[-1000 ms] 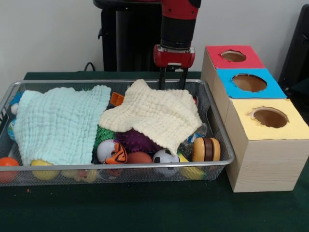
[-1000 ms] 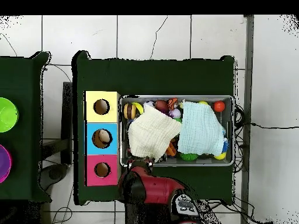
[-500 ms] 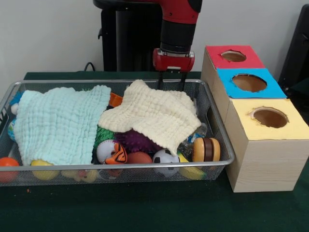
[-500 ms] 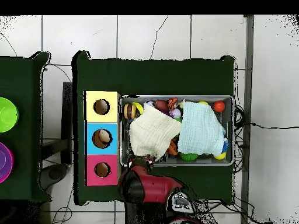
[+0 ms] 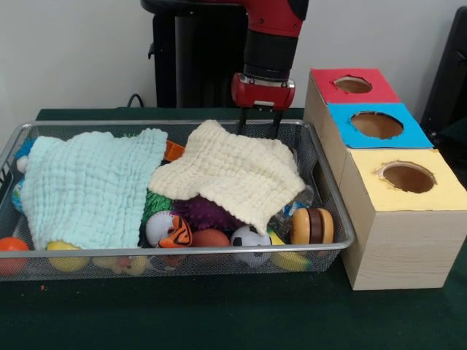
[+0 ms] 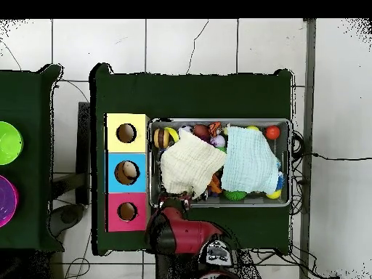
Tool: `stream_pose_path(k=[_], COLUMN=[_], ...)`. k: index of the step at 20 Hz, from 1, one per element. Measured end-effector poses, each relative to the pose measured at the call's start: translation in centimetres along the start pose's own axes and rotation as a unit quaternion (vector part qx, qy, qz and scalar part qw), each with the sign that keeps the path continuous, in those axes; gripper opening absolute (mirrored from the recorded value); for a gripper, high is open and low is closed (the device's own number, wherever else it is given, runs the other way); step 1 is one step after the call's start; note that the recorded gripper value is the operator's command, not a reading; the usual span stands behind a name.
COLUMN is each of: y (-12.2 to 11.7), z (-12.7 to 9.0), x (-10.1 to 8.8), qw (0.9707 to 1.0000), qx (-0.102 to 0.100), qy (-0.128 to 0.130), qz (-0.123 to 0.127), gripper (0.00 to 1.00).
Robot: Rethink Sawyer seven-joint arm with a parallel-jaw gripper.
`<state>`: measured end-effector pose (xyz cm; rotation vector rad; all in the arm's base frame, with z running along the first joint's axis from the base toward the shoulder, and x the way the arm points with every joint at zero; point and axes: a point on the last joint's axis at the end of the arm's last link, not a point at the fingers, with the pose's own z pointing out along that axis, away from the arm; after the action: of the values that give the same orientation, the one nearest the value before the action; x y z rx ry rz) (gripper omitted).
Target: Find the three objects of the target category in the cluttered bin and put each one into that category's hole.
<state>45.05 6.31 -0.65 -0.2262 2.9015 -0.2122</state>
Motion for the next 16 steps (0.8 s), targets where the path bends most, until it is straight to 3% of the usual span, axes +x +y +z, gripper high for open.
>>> stream_pose_path(k=[6, 16], y=[1.3, 3.6], z=[-0.7, -1.3], x=[-1.5, -4.8], qw=[0.9999, 0.9994], qx=[0.004, 0.007], qy=[-0.002, -0.033], qz=[0.010, 0.010], gripper=[1.00, 1.00])
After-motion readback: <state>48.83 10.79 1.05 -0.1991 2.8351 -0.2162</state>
